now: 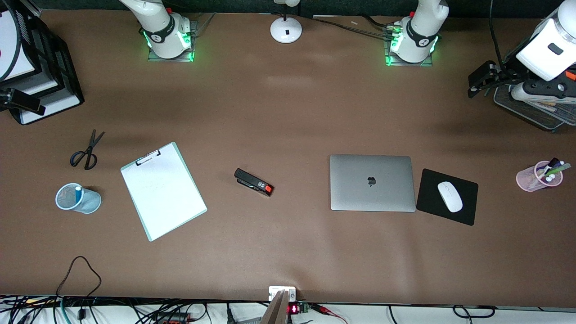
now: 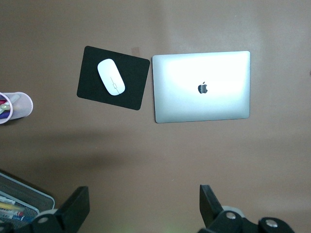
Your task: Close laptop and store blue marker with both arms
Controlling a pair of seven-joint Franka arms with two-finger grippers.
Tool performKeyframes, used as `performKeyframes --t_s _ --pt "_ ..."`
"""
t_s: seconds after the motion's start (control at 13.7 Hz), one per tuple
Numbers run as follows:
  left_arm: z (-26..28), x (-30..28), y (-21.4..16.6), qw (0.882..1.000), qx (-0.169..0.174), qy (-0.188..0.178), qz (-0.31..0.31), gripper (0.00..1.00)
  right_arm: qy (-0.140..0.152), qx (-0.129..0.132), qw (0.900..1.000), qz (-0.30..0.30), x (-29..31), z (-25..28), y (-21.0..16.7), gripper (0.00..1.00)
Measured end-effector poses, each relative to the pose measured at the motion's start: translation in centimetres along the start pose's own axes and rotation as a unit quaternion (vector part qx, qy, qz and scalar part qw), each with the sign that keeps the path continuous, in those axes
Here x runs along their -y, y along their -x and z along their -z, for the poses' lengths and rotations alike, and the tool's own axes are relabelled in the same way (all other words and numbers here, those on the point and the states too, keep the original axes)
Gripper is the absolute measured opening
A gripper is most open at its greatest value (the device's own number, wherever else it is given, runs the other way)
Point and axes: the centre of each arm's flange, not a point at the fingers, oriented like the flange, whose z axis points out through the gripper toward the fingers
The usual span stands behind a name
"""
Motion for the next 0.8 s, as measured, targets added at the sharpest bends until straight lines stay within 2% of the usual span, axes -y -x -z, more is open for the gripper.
performKeyframes --t_s 0.22,0.8 --pt "0.0 0.0 0.0 1.000 0.000 0.000 0.000 1.00 -0.002 -0.015 1.000 0.000 -0.1 -0.5 1.1 1.00" --pt "0.2 0.4 0.0 1.000 -0.002 0.000 0.004 1.00 -0.004 -0.016 1.000 0.007 0.5 -0.3 2.5 1.00"
